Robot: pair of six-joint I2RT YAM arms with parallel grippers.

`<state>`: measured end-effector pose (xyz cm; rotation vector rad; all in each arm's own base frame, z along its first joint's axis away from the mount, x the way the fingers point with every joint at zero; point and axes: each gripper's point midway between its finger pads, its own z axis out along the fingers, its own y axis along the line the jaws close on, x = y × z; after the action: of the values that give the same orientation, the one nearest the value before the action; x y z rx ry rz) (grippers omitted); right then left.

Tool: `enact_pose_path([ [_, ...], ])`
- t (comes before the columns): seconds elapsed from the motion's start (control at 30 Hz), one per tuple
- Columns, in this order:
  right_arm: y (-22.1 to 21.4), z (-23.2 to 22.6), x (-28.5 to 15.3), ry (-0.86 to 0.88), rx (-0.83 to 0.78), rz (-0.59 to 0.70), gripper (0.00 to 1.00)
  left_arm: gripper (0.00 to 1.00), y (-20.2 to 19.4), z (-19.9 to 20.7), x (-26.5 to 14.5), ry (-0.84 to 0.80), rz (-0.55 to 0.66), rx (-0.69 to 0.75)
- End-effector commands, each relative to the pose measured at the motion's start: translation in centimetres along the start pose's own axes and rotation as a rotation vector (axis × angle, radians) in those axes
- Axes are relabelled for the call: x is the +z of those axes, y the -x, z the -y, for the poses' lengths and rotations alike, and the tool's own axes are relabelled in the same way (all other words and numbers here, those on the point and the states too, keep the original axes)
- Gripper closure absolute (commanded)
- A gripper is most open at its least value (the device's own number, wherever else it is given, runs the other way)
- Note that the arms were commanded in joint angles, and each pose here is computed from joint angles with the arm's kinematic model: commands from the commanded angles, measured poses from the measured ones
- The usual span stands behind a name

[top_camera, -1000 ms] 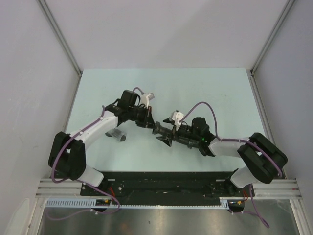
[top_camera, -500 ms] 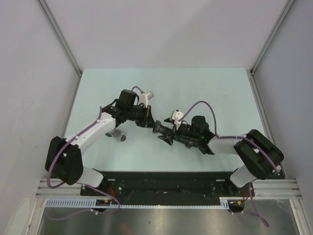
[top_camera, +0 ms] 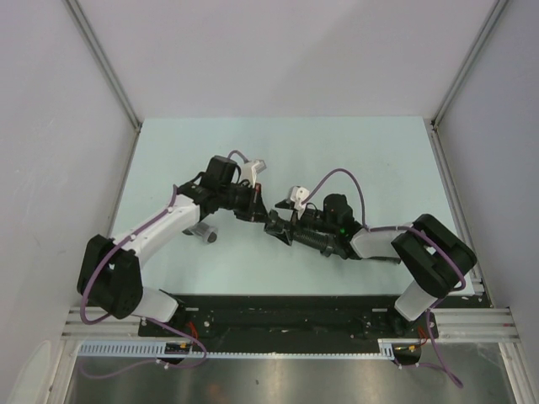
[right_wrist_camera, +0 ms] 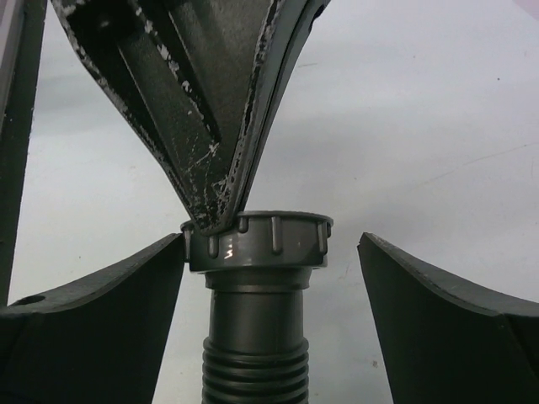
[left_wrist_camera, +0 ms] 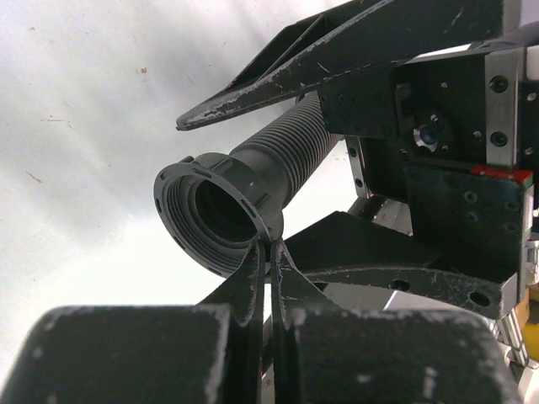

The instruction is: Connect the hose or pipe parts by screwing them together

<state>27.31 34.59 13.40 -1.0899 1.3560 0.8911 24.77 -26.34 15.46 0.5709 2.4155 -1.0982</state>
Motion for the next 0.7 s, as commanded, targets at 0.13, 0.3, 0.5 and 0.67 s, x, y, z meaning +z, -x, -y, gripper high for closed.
enact_pose_path([
  [0.13,2.31,0.15,0.95,0.022,-0.033,0.075,0.23,1.00,0.65,2.03,-0.96,-0.064,0.039,0.044],
  [0.3,1.98,-0.16,1.25,0.036,-0.021,0.067,0.22,1.00,0.58,2.22,-1.07,-0.070,0.039,0.048],
  [0.5,2.28,-0.24,1.34,0.038,-0.022,0.075,0.41,1.00,0.49,2.14,-1.11,-0.067,0.040,0.043],
  [0.67,2.53,-0.14,1.28,0.031,-0.026,0.078,0.61,0.73,1.11,1.58,-1.27,-0.020,0.067,0.039],
])
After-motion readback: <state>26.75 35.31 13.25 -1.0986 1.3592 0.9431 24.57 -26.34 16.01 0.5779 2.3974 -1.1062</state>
